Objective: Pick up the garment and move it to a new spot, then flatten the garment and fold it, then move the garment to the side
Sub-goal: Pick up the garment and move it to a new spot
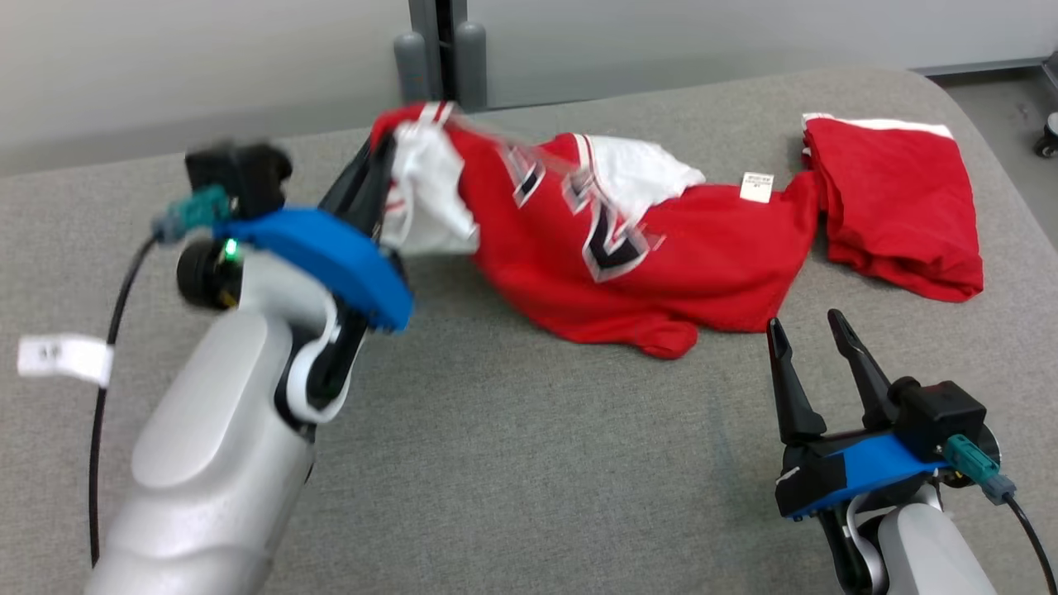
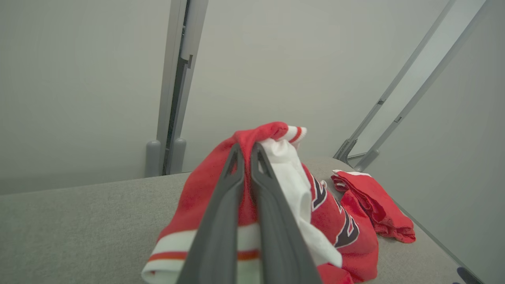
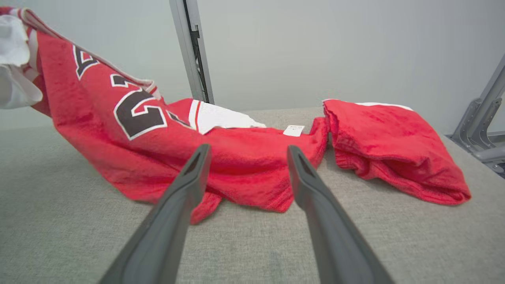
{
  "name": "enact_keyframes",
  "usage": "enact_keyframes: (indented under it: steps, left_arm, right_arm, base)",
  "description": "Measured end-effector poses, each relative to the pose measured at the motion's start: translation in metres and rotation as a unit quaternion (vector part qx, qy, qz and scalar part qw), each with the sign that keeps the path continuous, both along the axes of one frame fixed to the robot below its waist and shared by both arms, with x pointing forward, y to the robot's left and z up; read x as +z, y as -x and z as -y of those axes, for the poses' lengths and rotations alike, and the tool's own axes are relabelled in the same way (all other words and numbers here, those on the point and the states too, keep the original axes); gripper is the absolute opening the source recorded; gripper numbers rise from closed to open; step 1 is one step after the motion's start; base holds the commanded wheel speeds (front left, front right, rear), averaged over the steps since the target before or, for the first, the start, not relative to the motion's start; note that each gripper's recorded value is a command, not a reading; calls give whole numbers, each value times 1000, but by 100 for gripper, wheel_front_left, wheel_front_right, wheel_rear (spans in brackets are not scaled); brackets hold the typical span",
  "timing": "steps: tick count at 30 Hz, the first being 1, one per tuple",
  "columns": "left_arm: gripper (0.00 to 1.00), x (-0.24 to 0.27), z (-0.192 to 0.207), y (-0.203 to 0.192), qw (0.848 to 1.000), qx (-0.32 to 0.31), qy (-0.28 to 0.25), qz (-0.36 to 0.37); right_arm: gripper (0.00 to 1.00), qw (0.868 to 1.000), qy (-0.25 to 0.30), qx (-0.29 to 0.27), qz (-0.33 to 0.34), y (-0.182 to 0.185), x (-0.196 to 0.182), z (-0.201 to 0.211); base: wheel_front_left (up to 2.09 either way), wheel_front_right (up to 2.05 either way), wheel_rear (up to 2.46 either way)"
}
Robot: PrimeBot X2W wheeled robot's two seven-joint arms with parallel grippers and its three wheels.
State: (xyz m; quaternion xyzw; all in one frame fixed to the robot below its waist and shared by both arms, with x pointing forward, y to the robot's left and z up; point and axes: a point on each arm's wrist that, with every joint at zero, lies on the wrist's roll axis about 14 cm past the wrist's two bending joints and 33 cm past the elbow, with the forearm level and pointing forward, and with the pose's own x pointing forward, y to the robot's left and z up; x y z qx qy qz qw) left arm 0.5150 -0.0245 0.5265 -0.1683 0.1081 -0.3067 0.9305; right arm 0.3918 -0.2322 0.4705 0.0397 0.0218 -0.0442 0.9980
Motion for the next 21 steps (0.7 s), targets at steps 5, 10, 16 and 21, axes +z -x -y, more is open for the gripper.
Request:
enact_keyframes:
  steps: [5,10,16,21]
  left_arm:
    - [0,-78,-46,5,995,64,-42,-60]
    - [18,-117,-81,14,989,101,-79,-77]
    - [100,-131,-93,30,987,111,-86,-75]
    - [100,-112,-95,35,990,109,-84,-34]
  right_arm:
    - [100,1000,-2,1,-17,-3,-13,-1]
    - [100,999,-4,9,-31,-8,-24,-6]
    - [100,999,-8,26,-32,-15,-26,-18]
    - [100,999,-4,36,-16,-19,-15,-24]
  base:
    - [0,0,0]
    - [0,0,0]
    - [0,0,0]
    - [0,0,0]
